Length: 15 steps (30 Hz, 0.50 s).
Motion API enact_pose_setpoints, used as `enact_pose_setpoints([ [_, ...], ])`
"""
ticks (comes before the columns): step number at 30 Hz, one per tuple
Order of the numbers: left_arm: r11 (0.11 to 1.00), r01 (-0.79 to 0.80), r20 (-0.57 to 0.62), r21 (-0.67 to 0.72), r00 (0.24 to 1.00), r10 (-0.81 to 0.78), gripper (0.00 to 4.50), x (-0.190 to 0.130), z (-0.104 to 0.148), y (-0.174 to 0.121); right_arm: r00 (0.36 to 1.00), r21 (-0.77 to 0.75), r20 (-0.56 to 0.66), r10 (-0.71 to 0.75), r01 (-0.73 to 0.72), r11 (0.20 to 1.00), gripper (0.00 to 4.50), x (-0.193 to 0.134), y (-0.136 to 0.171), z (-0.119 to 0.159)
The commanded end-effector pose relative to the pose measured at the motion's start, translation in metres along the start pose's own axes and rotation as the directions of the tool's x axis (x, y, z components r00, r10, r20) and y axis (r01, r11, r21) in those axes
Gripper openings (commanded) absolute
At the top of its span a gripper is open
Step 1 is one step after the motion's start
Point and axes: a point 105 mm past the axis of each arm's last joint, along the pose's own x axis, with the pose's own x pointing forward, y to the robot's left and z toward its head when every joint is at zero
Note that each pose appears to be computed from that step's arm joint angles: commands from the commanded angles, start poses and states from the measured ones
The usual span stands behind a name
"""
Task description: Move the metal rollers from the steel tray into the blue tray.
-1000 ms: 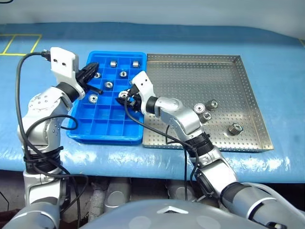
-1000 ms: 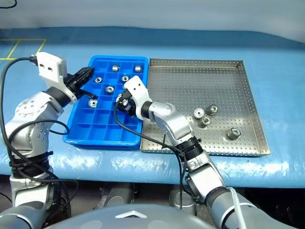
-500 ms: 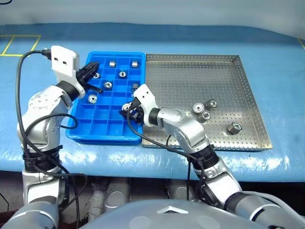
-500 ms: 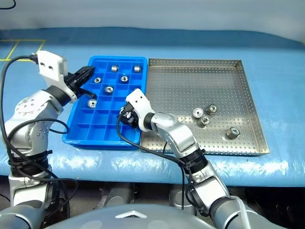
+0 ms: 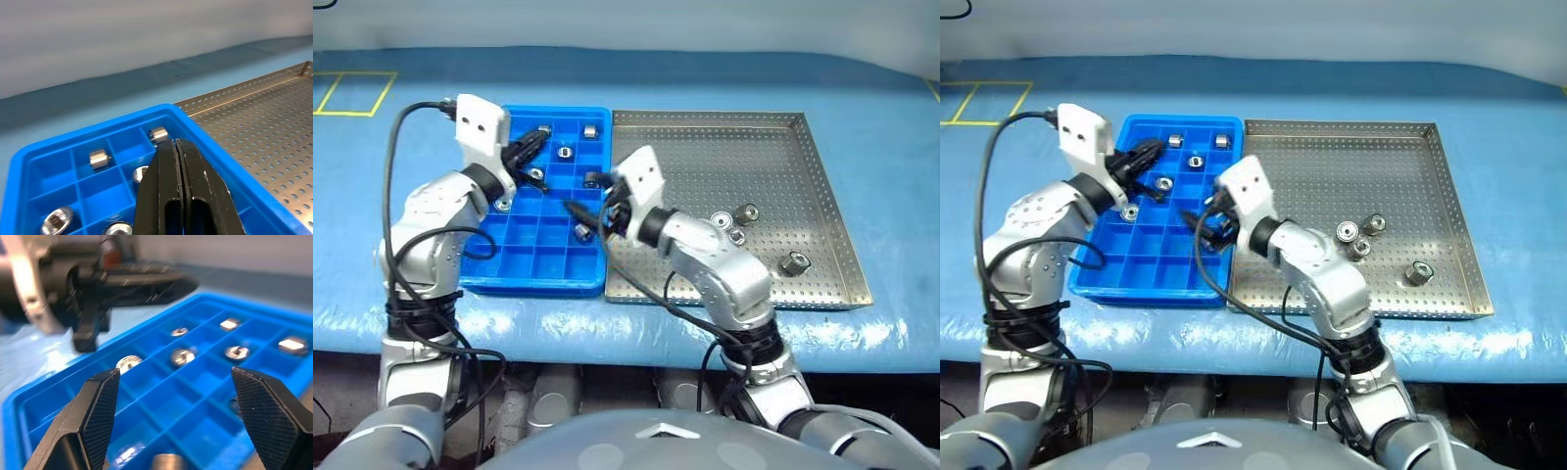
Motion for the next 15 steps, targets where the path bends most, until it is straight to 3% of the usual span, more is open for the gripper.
enact_pose_setpoints([
  [1, 0.992, 0.127, 0.046, 0.014, 0.991, -0.128, 0.03, 0.013, 0.006, -0.031, 0.965, -0.076, -0.018, -0.260, 0.258, 0.963, 3.84, -0.036, -0.043, 0.001],
  [4, 0.977, 0.214, 0.029, -0.001, 0.976, -0.214, 0.03, 0.025, -0.003, -0.056, 0.872, -0.195, -0.130, -0.472, 0.445, 0.874, 3.84, -0.077, -0.076, -0.020],
  [9, 0.965, 0.262, 0.022, -0.013, 0.965, -0.261, 0.03, 0.033, -0.006, -0.063, 0.818, -0.194, -0.209, -0.536, 0.502, 0.843, 3.84, -0.101, -0.082, -0.039],
  [15, 0.959, 0.283, 0.022, -0.009, 0.959, -0.283, 0.03, 0.038, -0.006, -0.064, 0.803, -0.079, -0.249, -0.541, 0.540, 0.838, 3.84, -0.104, -0.081, -0.055],
])
